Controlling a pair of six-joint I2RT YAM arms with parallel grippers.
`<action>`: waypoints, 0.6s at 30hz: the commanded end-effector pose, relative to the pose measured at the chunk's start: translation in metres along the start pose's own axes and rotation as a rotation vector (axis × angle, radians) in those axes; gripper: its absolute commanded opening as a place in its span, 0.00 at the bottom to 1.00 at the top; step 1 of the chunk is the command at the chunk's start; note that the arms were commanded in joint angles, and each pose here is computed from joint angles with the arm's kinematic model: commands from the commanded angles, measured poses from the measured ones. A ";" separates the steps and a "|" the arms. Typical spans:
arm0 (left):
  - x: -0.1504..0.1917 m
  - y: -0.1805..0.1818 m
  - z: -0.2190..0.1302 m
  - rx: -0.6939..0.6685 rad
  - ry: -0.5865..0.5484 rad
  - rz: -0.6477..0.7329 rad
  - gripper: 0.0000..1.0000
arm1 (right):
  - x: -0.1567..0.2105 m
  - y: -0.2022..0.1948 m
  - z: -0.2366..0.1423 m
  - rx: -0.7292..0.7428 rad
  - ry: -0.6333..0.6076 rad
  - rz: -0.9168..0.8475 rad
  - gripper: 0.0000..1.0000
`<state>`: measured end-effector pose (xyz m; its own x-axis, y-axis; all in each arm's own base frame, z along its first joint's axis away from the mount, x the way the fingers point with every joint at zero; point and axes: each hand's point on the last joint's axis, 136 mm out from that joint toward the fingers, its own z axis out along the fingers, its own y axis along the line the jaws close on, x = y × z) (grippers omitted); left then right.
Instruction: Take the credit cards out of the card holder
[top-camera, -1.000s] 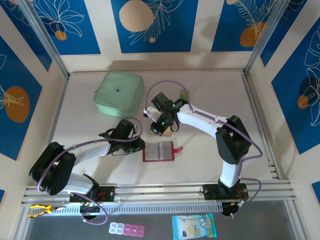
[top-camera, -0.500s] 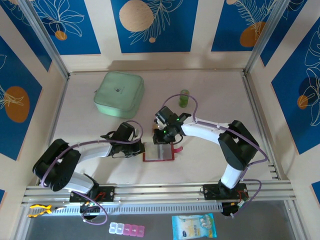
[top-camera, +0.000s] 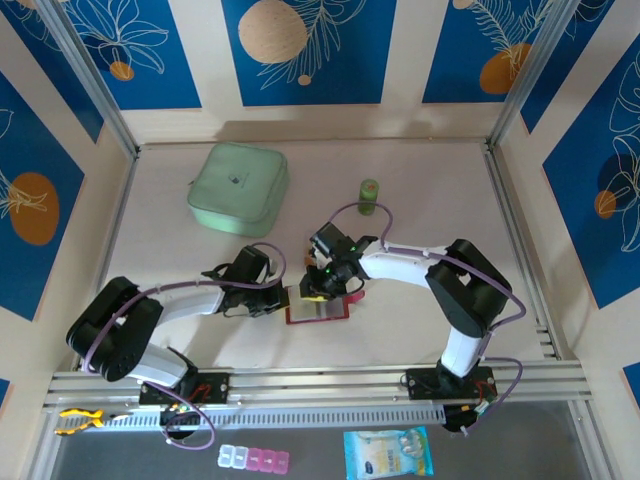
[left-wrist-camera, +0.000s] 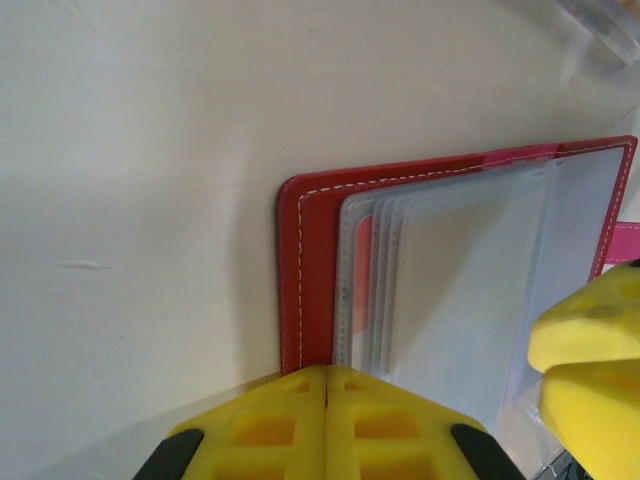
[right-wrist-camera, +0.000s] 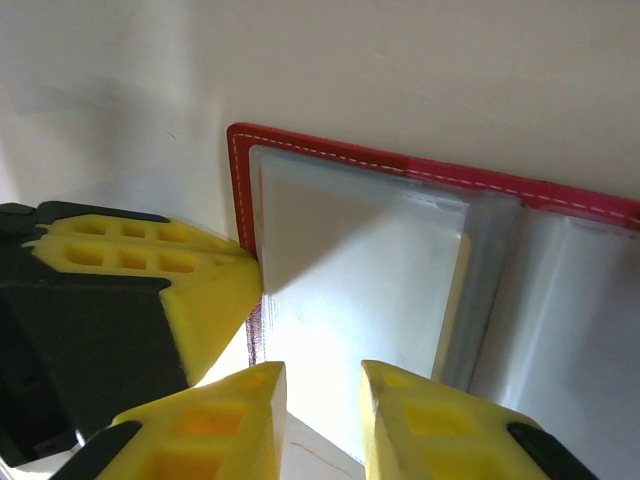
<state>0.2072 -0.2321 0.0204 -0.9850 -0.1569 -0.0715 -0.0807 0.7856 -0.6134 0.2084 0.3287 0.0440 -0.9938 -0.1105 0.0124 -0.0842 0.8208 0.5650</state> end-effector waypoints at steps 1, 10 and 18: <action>0.009 0.010 0.004 -0.032 0.034 -0.019 0.06 | 0.008 -0.004 0.009 -0.007 0.042 0.027 0.24; 0.008 0.011 0.002 -0.057 0.033 -0.011 0.06 | 0.011 -0.027 0.009 0.112 0.044 0.041 0.24; 0.009 0.014 0.003 -0.066 0.039 -0.011 0.05 | 0.010 -0.034 0.000 0.137 0.020 0.035 0.24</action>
<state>0.2068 -0.2317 0.0199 -0.9855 -0.1541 -0.0710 -0.0793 0.7882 -0.6104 0.2056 0.3158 0.0271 -0.9942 -0.0999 0.0395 -0.0672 0.8650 0.4972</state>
